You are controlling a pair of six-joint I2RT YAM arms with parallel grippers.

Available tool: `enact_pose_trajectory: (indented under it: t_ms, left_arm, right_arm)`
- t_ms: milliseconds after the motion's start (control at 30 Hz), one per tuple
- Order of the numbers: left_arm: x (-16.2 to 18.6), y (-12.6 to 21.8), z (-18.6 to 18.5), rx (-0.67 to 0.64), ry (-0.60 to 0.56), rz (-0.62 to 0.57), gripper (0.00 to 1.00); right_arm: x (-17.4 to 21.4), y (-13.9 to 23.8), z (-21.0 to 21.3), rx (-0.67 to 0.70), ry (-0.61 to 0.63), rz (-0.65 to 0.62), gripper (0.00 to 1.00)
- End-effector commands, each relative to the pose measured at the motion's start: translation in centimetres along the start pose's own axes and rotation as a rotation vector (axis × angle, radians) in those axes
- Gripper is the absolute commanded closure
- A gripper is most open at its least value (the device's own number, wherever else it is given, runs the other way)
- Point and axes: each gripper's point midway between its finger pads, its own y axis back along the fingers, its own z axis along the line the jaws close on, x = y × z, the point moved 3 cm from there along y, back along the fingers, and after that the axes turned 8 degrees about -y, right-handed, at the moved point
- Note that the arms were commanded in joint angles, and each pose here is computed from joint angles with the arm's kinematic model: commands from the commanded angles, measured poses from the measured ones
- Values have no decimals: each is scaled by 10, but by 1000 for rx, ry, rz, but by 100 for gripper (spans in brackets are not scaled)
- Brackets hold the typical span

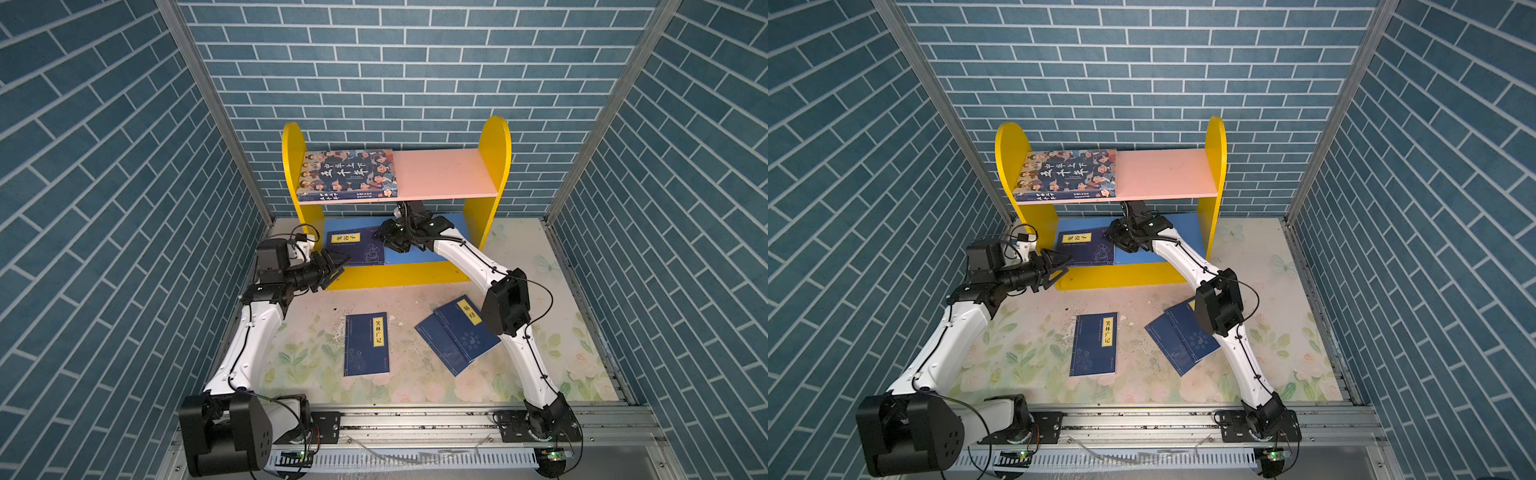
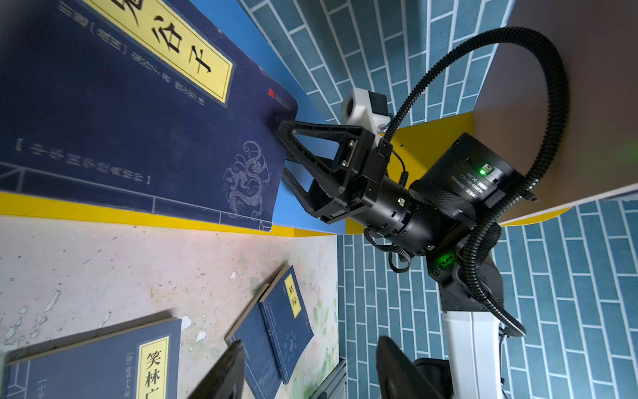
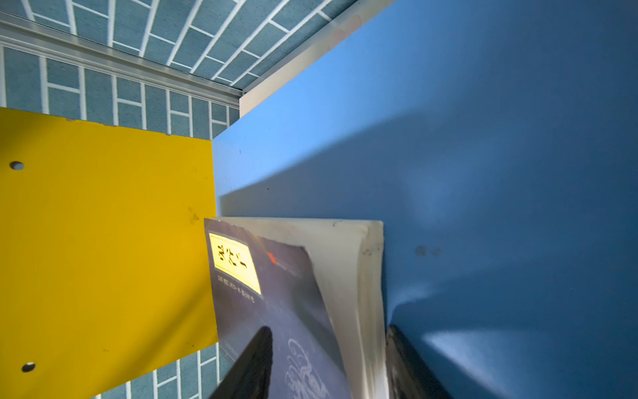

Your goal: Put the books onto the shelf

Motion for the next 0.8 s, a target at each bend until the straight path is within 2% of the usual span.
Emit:
enact_pose_trajectory:
  t_ms: [0,167,367,600,767]
  left_arm:
    - [3,4,-1,33,7,15,38]
    - [4,8,-3,37,11,19,38]
    - [15,12,0,1,82,57,39]
    - [14,17,-5,-23,7,55,39]
    - [16,17,-2,-24,5,58,39]
  right_arm:
    - [-5,7,18,-58,5,-19,45]
    - [-7,8,25,-96,-2,-21,44]
    - [-7,8,23,-88,-11,-27,43]
    - [-14,27,20,-28,-7,-100,38]
    - [-13,42,16,17,5,-119,37]
